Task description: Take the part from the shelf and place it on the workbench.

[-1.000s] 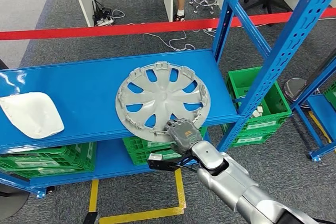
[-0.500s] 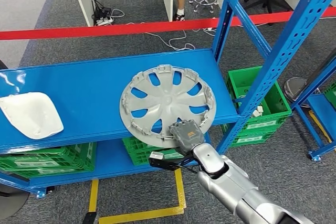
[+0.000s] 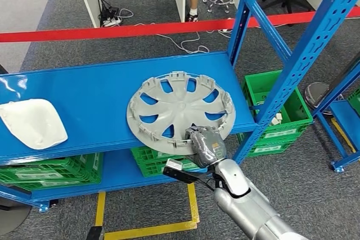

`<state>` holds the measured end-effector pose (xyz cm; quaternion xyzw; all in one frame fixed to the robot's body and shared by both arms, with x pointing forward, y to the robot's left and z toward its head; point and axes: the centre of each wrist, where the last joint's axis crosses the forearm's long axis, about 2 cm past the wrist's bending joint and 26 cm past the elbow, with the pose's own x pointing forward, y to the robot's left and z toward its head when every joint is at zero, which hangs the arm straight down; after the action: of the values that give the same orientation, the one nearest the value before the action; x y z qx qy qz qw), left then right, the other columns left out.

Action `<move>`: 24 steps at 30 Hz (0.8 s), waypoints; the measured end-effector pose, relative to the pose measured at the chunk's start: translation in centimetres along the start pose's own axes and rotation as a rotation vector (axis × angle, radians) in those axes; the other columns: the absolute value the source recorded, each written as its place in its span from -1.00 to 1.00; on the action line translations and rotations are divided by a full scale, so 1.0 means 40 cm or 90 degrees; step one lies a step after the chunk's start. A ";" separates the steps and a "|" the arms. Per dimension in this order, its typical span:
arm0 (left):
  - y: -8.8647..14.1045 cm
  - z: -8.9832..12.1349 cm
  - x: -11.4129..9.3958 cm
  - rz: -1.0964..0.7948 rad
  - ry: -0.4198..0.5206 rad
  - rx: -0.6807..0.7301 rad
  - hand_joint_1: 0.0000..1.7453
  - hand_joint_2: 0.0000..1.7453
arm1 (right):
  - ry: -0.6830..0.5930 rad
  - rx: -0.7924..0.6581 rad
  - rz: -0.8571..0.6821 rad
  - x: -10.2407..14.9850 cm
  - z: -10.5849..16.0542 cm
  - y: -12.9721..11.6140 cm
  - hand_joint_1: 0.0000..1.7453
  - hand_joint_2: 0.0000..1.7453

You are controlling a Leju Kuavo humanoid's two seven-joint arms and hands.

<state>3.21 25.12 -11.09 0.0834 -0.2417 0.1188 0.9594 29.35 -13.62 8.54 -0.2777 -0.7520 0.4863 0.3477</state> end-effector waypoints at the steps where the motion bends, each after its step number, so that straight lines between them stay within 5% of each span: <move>1: 0.002 0.000 -0.001 -0.007 -0.028 0.013 -1.00 -0.50 | 0.003 -0.026 -0.032 0.006 0.008 -0.008 1.00 1.00; 4: 0.005 0.000 -0.001 -0.026 -0.092 0.036 -1.00 1.00 | 0.012 -0.096 -0.098 0.010 0.028 -0.042 1.00 1.00; 11: 0.009 0.000 0.001 -0.051 -0.164 0.073 -1.00 1.00 | 0.017 -0.202 -0.176 -0.005 0.052 -0.120 1.00 1.00; 24: 0.006 0.000 0.001 -0.052 -0.177 0.071 -1.00 1.00 | 0.017 -0.279 -0.259 -0.013 0.077 -0.183 1.00 1.00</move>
<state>3.18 25.37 -11.03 0.1623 -0.3615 0.0803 0.9146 26.64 -18.38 14.29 -0.1962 -0.8746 0.2288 0.3798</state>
